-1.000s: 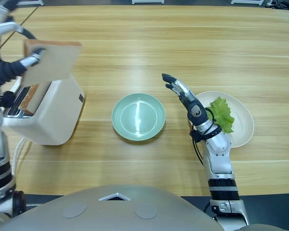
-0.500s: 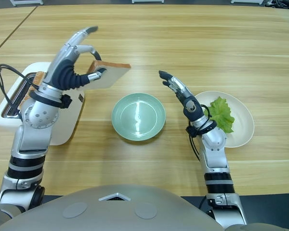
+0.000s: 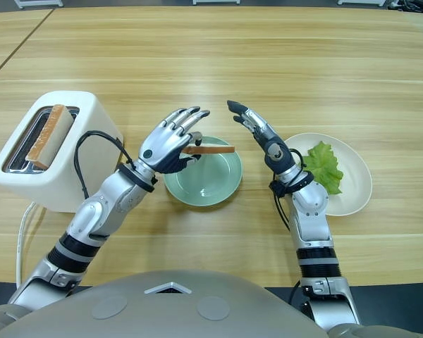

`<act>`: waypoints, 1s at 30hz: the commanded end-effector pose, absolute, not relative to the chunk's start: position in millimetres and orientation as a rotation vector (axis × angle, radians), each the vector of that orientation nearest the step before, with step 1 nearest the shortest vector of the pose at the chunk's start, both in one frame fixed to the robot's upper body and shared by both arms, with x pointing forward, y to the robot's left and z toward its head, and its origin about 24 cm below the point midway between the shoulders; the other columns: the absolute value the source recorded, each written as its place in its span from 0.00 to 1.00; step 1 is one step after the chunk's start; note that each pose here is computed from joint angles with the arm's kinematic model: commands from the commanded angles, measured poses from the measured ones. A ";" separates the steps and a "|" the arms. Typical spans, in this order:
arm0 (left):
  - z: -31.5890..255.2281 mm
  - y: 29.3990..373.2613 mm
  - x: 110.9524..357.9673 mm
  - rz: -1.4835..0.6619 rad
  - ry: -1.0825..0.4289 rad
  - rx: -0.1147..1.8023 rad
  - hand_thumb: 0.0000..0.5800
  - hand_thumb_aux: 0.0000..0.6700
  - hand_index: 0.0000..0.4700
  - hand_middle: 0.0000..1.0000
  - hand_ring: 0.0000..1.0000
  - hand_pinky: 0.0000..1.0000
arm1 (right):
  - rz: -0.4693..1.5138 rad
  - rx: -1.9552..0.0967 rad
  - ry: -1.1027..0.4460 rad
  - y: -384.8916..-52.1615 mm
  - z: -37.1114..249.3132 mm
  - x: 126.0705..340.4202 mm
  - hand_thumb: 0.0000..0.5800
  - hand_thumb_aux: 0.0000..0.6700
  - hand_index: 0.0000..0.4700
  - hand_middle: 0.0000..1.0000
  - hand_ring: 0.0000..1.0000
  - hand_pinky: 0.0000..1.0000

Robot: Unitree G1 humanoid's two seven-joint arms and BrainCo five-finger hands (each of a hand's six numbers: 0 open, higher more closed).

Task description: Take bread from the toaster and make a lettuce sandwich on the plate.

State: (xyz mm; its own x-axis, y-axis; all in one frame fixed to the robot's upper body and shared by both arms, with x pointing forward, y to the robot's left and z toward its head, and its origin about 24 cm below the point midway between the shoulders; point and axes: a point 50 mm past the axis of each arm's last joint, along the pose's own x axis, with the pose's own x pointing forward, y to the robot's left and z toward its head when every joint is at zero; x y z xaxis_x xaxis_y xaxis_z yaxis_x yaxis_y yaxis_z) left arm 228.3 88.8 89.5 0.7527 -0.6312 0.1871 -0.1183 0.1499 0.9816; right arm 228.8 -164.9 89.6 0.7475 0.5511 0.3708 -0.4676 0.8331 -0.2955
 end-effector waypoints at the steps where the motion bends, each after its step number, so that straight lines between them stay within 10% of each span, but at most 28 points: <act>1: 76.2 84.1 214.3 -0.463 -0.654 1.418 1.00 1.00 1.00 0.00 0.00 0.00 | 0.570 -0.190 -0.461 -166.5 92.1 230.3 0.00 0.00 0.00 0.00 0.00 0.00; 4: 71.4 83.1 203.9 -0.472 -0.645 1.429 1.00 1.00 1.00 0.00 0.00 0.00 | 0.573 -0.193 -0.463 -167.0 93.1 230.2 0.00 0.00 0.00 0.00 0.00 0.00; 5: 71.2 84.2 200.8 -0.464 -0.640 1.430 0.92 0.72 0.72 0.00 0.00 0.00 | 0.575 -0.196 -0.463 -167.4 93.4 230.1 0.00 0.00 0.00 0.00 0.00 0.00; 10: 82.9 96.2 186.4 -0.365 -0.624 1.461 0.39 0.22 0.22 0.00 0.00 0.00 | 0.581 -0.376 -0.447 -186.1 105.1 229.5 0.00 0.00 0.00 0.00 0.00 0.00; 12: 91.1 102.1 181.0 -0.322 -0.610 1.470 0.48 0.28 0.28 0.00 0.00 0.00 | 0.542 -0.592 -0.450 -209.3 121.0 225.9 0.00 0.00 0.00 0.00 0.00 0.00; 13: 95.6 105.8 177.4 -0.303 -0.598 1.463 0.36 0.20 0.20 0.00 0.00 0.00 | 0.499 -0.728 -0.448 -226.3 131.6 222.0 0.00 0.00 0.00 0.00 0.00 0.00; 15: 103.3 113.7 169.1 -0.253 -0.564 1.426 0.52 0.31 0.31 0.00 0.00 0.00 | 0.428 -0.970 -0.423 -254.9 147.6 215.0 0.00 0.00 0.00 0.00 0.00 0.00; 19: 107.4 131.9 152.9 -0.142 -0.412 1.204 0.40 0.22 0.22 0.00 0.00 0.00 | 0.348 -1.442 -0.201 -311.5 140.8 216.2 0.00 0.00 0.00 0.00 0.00 0.00; 21: 101.4 134.1 145.6 -0.128 -0.323 0.916 0.01 0.00 0.00 0.00 0.00 0.00 | 0.343 -1.649 -0.073 -336.6 124.9 219.4 0.00 0.00 0.00 0.00 0.00 0.00; 25: 84.2 127.8 133.1 -0.149 -0.185 0.365 0.00 0.00 0.00 0.00 0.00 0.00 | 0.383 -1.858 0.007 -354.1 98.5 229.7 0.00 0.00 0.00 0.00 0.00 0.00; 30: 80.9 125.3 133.4 -0.177 -0.186 0.283 0.00 0.00 0.00 0.00 0.00 0.00 | 0.475 -1.958 0.042 -361.6 72.9 230.1 0.00 0.00 0.00 0.00 0.00 0.00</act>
